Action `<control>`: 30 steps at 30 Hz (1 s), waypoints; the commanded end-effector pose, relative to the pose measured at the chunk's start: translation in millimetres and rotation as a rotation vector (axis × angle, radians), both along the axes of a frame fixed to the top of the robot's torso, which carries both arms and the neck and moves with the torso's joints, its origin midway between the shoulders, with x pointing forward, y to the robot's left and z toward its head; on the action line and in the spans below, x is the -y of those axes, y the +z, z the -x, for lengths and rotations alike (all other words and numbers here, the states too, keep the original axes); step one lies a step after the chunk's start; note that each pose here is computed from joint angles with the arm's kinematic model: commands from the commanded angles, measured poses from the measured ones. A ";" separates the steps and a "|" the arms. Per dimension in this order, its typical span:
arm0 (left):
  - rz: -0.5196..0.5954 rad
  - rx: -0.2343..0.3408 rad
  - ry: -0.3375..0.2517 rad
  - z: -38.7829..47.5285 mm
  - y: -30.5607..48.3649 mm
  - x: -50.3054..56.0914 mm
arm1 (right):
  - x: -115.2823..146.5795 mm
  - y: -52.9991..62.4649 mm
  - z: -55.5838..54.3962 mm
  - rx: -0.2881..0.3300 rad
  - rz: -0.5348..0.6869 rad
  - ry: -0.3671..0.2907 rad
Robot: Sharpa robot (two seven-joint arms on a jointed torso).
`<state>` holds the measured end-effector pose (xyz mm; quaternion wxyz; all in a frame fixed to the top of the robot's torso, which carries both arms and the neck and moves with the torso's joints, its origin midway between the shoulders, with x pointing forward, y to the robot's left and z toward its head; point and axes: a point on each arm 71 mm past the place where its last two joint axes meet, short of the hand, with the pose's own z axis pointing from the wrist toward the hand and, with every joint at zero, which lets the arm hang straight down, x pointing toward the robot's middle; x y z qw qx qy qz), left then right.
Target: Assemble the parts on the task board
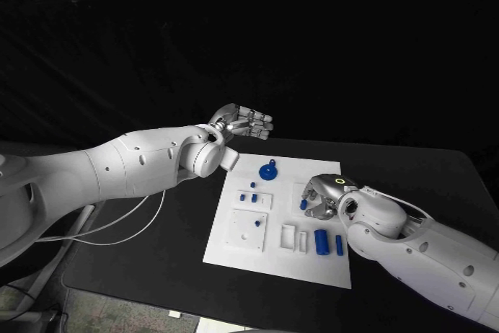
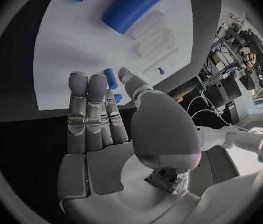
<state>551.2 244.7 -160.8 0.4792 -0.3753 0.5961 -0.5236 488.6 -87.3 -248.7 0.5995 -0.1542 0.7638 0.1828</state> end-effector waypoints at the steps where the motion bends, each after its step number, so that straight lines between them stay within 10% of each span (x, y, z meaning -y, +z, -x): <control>1: 0.008 0.010 -0.016 0.6 1.3 2.3 | -4.0 -2.8 1.6 -0.021 0.016 0.027; 30: 0.008 0.004 -0.022 0.1 0.5 3.5 | -13.2 -6.8 -1.7 0.054 -0.007 0.022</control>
